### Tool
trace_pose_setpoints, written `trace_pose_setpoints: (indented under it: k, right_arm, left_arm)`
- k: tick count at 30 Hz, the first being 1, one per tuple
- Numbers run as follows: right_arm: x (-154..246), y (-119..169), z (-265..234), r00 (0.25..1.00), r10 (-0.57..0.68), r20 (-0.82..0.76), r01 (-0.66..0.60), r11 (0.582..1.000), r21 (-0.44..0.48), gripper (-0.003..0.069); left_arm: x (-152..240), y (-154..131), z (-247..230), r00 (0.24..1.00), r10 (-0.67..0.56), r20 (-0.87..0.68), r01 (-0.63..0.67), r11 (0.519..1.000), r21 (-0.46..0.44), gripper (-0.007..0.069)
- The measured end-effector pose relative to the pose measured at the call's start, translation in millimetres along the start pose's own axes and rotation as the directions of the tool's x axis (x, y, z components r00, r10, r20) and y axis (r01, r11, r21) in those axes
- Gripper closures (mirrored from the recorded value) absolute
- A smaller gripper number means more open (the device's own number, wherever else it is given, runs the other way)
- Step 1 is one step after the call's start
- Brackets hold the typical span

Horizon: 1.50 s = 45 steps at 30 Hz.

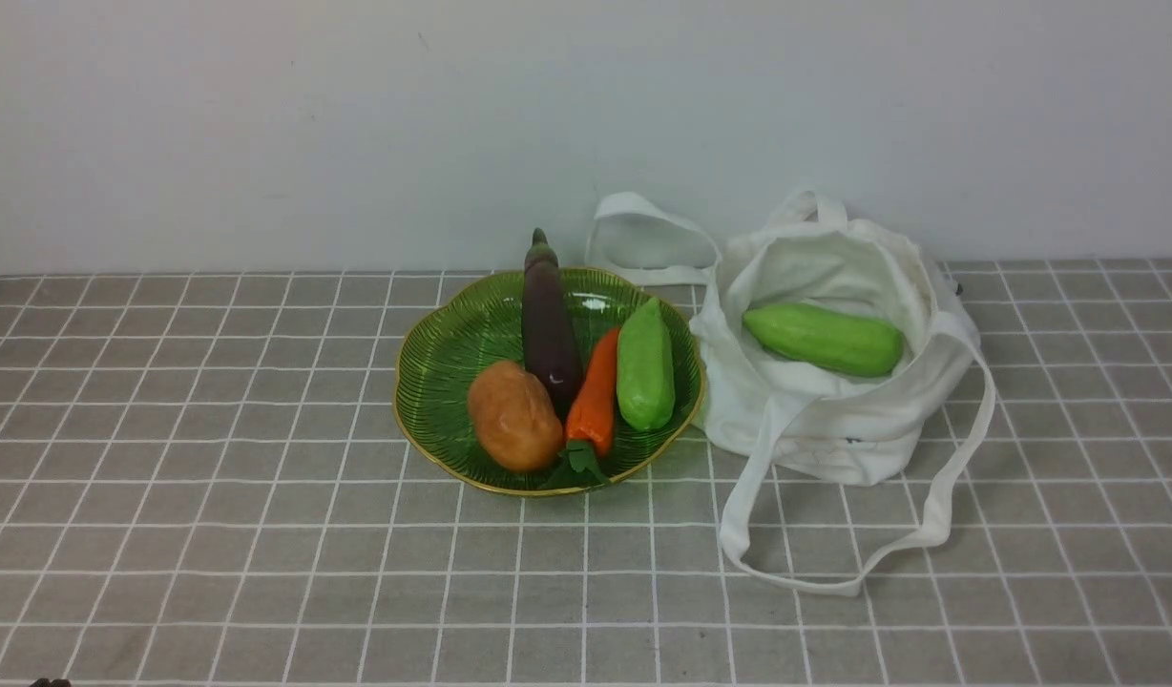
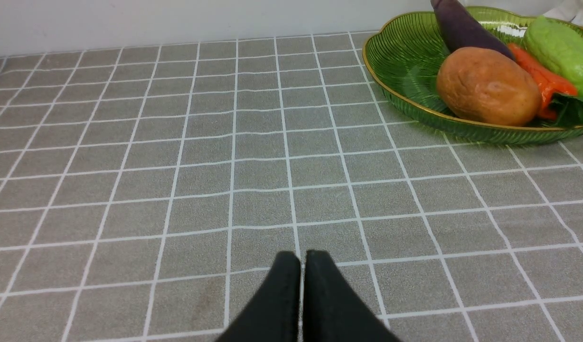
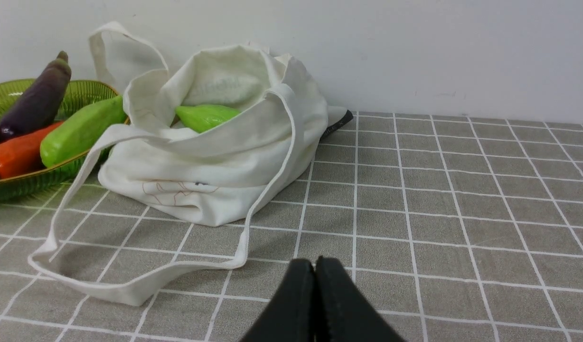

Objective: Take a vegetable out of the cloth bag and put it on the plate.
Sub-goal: Use the right arm to grab a chayote from the bag

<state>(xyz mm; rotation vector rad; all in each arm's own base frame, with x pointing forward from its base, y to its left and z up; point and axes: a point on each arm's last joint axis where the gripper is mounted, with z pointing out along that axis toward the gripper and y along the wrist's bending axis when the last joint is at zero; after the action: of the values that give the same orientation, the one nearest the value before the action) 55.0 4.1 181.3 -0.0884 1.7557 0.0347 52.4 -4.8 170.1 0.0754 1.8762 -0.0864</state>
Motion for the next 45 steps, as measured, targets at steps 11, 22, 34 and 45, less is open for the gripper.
trace_pose_setpoints:
  k: [11, 22, 34, 45]
  right_arm:
    - [0, 2, 0, 0.996, 0.094, -0.002, -0.094, 0.995, -0.023, 0.0673]
    - [-7, 16, -2, 0.656, 0.75, -0.088, -0.752, 0.637, -0.172, 0.0673]
    - [-57, 11, -13, 0.769, 0.633, 0.089, -0.6, 0.764, -0.239, 0.0673]
    - [-140, 10, 88, 0.928, 0.216, -0.305, -0.254, 0.963, -0.09, 0.0669]
  left_arm:
    - [0, 0, 0, 1.0, 0.0, 0.0, 0.0, 1.0, 0.0, 0.063]
    - [0, 0, 0, 1.0, 0.0, 0.0, 0.0, 1.0, 0.0, 0.063]
    - [0, 0, 0, 1.0, 0.0, 0.0, 0.0, 1.0, 0.0, 0.063]
    - [0, 0, 0, 1.0, 0.0, 0.0, 0.0, 1.0, 0.0, 0.063]
